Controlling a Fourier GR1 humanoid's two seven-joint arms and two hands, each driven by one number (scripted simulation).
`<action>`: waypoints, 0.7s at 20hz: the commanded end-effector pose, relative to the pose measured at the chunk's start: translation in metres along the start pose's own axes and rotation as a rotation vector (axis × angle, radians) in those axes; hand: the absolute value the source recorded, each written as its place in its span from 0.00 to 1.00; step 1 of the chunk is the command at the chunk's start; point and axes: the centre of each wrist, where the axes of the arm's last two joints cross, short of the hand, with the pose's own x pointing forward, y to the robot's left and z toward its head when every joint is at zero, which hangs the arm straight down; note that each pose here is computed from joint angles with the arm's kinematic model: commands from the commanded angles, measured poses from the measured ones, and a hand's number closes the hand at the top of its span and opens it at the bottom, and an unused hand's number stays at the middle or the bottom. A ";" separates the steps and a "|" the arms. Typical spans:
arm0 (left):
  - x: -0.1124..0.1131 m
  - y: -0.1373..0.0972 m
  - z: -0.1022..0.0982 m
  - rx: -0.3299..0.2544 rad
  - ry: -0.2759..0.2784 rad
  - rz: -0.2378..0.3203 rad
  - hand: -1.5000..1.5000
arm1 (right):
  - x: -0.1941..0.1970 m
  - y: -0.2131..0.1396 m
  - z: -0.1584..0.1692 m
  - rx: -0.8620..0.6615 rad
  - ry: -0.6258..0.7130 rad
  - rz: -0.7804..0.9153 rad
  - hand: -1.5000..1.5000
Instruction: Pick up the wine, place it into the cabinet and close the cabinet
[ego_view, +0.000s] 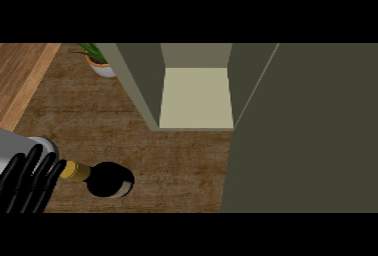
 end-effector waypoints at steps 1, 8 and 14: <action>0.010 0.010 -0.001 -0.040 -0.033 0.138 0.00 | 0.014 -0.003 0.013 0.003 -0.018 -0.023 0.00; -0.026 0.035 -0.011 -0.046 0.039 0.144 0.00 | 0.026 -0.004 0.019 0.016 -0.041 -0.031 0.00; -0.058 0.062 -0.012 -0.059 0.065 0.183 0.00 | 0.024 -0.007 0.011 0.016 -0.045 -0.038 0.00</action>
